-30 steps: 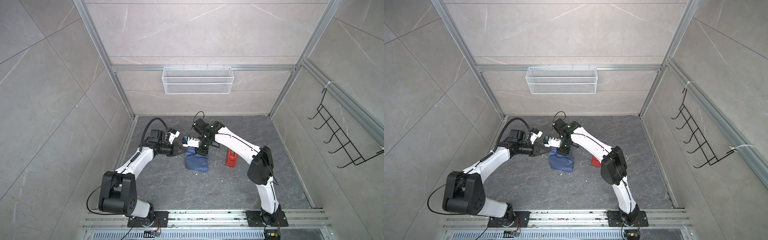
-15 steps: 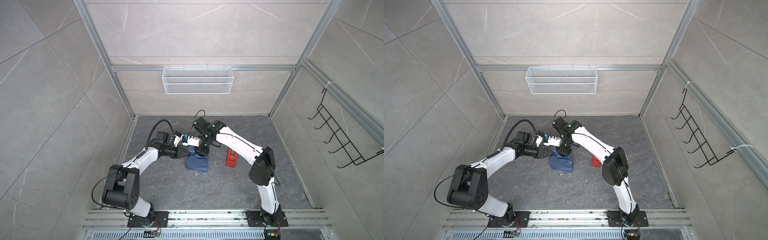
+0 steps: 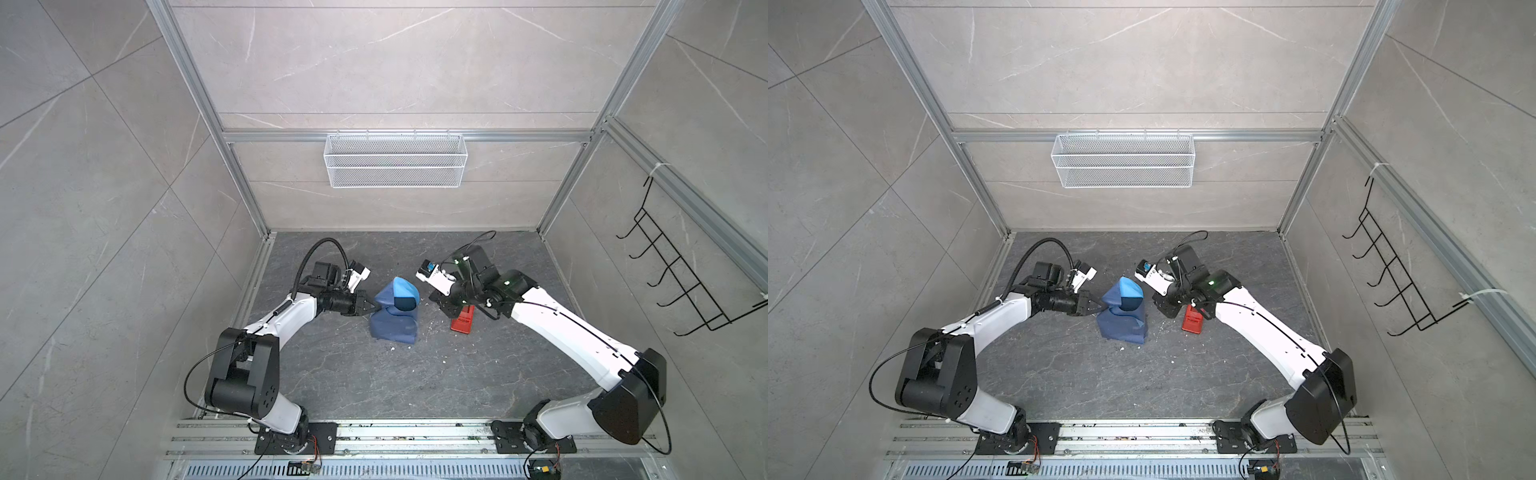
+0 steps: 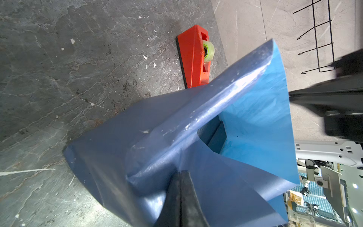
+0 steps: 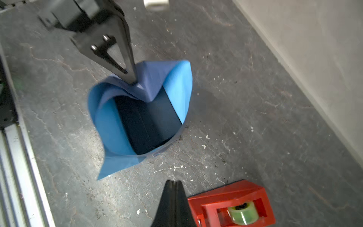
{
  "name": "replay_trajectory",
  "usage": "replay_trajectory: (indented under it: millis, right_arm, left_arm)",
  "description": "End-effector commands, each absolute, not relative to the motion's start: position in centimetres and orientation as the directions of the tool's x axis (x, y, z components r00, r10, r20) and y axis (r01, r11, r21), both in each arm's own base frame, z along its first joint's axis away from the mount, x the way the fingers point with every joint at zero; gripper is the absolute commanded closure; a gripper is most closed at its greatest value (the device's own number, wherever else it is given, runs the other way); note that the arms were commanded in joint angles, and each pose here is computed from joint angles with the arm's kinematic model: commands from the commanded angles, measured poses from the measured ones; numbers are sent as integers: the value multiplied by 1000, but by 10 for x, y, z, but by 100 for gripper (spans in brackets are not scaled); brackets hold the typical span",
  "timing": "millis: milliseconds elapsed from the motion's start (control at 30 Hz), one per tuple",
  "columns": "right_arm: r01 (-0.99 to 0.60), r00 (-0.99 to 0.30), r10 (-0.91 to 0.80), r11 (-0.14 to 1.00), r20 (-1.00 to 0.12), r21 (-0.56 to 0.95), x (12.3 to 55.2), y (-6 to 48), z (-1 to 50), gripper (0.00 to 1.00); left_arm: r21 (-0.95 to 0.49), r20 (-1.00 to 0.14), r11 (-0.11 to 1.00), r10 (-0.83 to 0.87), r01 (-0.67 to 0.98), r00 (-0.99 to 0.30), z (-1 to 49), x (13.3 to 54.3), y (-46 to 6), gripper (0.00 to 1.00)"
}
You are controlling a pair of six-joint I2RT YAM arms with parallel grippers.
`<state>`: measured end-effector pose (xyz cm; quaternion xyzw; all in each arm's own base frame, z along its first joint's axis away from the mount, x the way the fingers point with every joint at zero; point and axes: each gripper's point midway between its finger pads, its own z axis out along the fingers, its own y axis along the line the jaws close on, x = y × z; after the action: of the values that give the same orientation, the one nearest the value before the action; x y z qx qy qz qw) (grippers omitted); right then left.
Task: Wrap a gift box in wrapping paper
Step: Fold the wrapping paper for the gift box.
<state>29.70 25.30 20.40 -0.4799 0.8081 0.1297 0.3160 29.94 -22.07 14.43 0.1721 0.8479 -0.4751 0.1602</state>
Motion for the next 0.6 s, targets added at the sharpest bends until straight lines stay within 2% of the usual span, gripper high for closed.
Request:
replay_trajectory:
  millis: [0,567]
  right_arm:
    - [-812,-380,-632,578,-675,-83,309,257,187,100]
    - [-881,-367,-513,460,-776,113,320,317,167,100]
  left_arm:
    - [-735,-386,538,166,412,-907,124,293,-216,100]
    - [-740,-401,520,168,426,-901,134,294,-218,100]
